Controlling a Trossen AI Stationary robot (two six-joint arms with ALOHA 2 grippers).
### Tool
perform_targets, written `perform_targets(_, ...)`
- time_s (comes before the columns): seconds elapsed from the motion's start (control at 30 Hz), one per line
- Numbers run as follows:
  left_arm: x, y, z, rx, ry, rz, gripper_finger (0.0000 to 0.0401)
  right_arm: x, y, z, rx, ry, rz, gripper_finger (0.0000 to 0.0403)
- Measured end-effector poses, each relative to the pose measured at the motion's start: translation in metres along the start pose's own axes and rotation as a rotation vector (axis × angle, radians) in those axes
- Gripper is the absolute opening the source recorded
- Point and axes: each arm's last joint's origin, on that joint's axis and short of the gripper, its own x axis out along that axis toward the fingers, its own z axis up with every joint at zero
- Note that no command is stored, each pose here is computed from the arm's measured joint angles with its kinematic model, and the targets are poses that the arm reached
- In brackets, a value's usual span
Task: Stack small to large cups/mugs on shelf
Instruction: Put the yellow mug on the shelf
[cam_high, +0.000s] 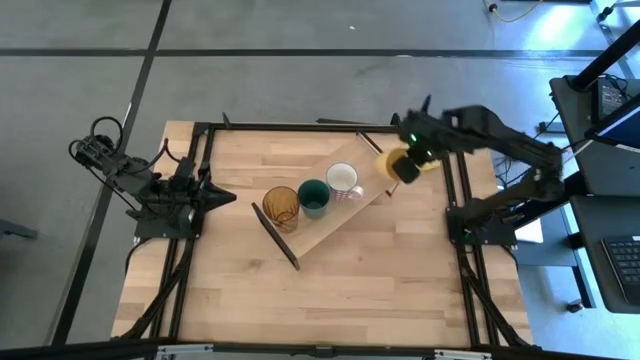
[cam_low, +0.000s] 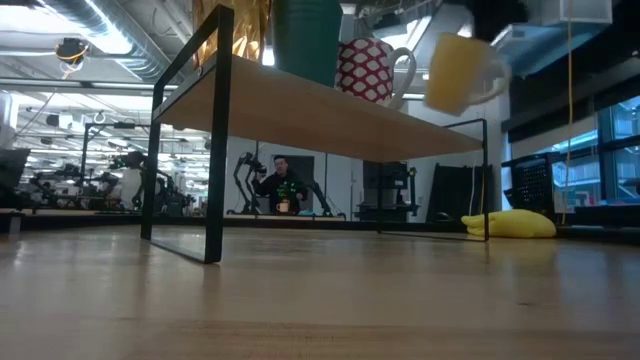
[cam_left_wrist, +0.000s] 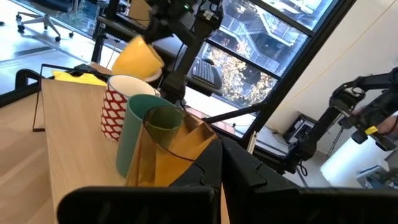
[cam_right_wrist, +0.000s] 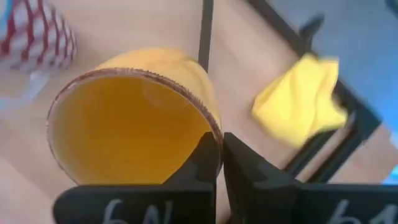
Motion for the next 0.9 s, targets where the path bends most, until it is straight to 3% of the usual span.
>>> perform_targets(0.23,0.0,0.0,0.0,-0.015,-0.003,0.004,0.0,0.024,-0.011,0.061,-0.137,0.047,0.13,0.0012)
perform_targets(0.47,0.0,0.0,0.0,-0.027,-0.006,0.01,0.0,0.046,-0.019,0.104,-0.232,0.084,0.221,0.0012)
perform_targets(0.6,0.0,0.0,0.0,-0.028,-0.008,0.013,0.0,0.059,-0.017,0.116,-0.246,0.112,0.319,0.0012)
perform_targets(0.9,0.0,0.001,0.0,-0.029,-0.018,0.03,0.0,0.07,-0.017,0.12,-0.276,0.132,0.237,0.0013)
